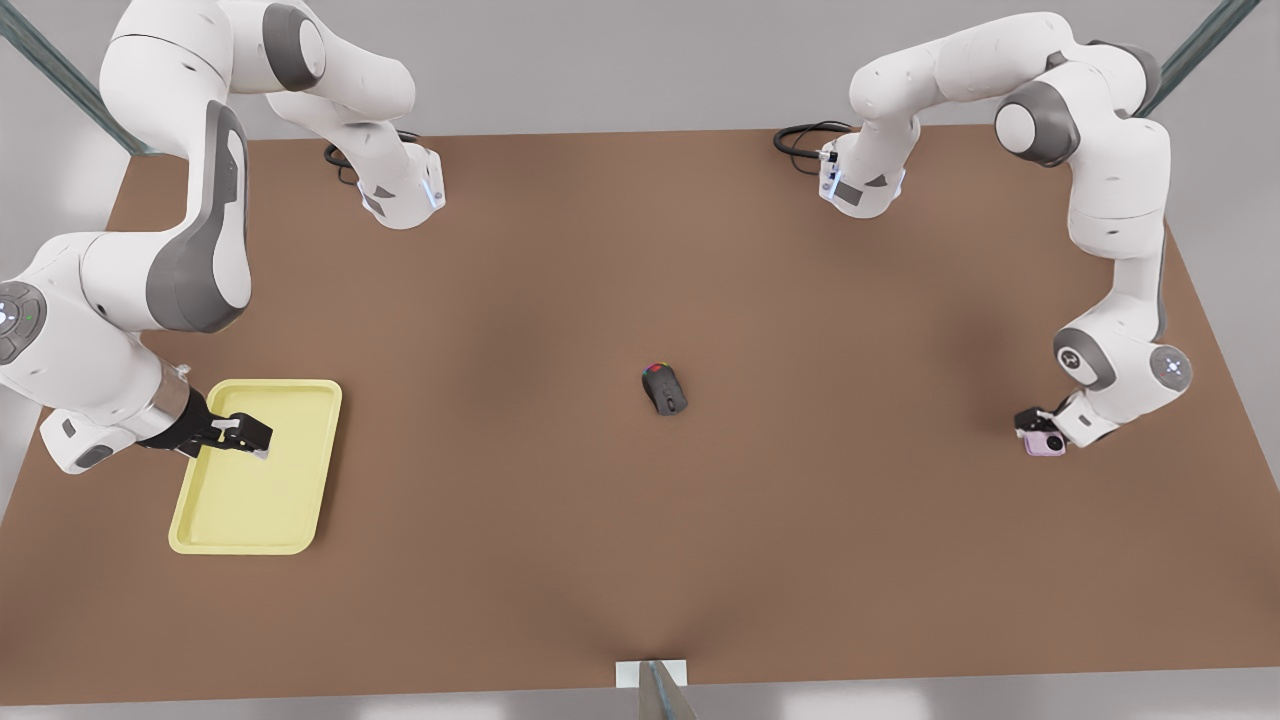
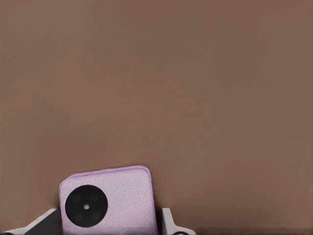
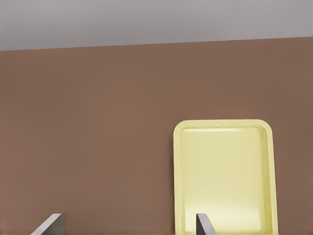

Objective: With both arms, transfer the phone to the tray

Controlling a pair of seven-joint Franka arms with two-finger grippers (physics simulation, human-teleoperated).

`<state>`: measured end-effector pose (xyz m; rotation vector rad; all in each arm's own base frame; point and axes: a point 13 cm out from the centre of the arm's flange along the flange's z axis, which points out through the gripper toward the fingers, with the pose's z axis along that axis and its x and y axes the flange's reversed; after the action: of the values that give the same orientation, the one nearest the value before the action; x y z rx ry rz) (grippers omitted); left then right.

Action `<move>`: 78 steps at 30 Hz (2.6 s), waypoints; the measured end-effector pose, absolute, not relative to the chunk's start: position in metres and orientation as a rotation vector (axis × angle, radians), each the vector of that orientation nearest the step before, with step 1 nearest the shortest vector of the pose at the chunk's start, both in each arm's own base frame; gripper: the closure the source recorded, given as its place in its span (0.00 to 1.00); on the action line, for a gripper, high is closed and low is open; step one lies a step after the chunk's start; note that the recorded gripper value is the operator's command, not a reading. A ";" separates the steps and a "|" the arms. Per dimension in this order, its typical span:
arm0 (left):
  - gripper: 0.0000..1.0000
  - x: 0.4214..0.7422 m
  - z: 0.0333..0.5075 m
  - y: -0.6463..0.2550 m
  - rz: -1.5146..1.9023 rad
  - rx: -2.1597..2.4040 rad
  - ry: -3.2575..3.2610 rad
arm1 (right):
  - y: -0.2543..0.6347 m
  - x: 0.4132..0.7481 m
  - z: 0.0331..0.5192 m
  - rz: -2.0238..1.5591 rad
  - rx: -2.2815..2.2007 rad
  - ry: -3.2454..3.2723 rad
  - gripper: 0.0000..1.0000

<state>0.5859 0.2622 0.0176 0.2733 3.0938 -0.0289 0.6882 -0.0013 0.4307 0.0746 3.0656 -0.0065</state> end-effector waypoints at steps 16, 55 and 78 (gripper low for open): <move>0.18 0.586 0.026 0.261 -0.025 0.241 3.094 | -0.001 0.688 0.431 -0.007 0.075 3.064 0.00; 0.20 0.558 0.108 -0.622 -0.267 0.353 3.033 | -0.001 0.688 0.431 -0.007 0.075 3.064 0.00; 0.00 0.572 0.116 -0.658 -0.435 0.228 2.898 | 0.005 0.630 0.450 -0.007 0.061 3.191 0.00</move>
<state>0.5725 -0.6575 0.1163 0.2285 2.8982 -0.4350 0.6303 0.0049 0.4500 0.0605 3.1906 -0.0070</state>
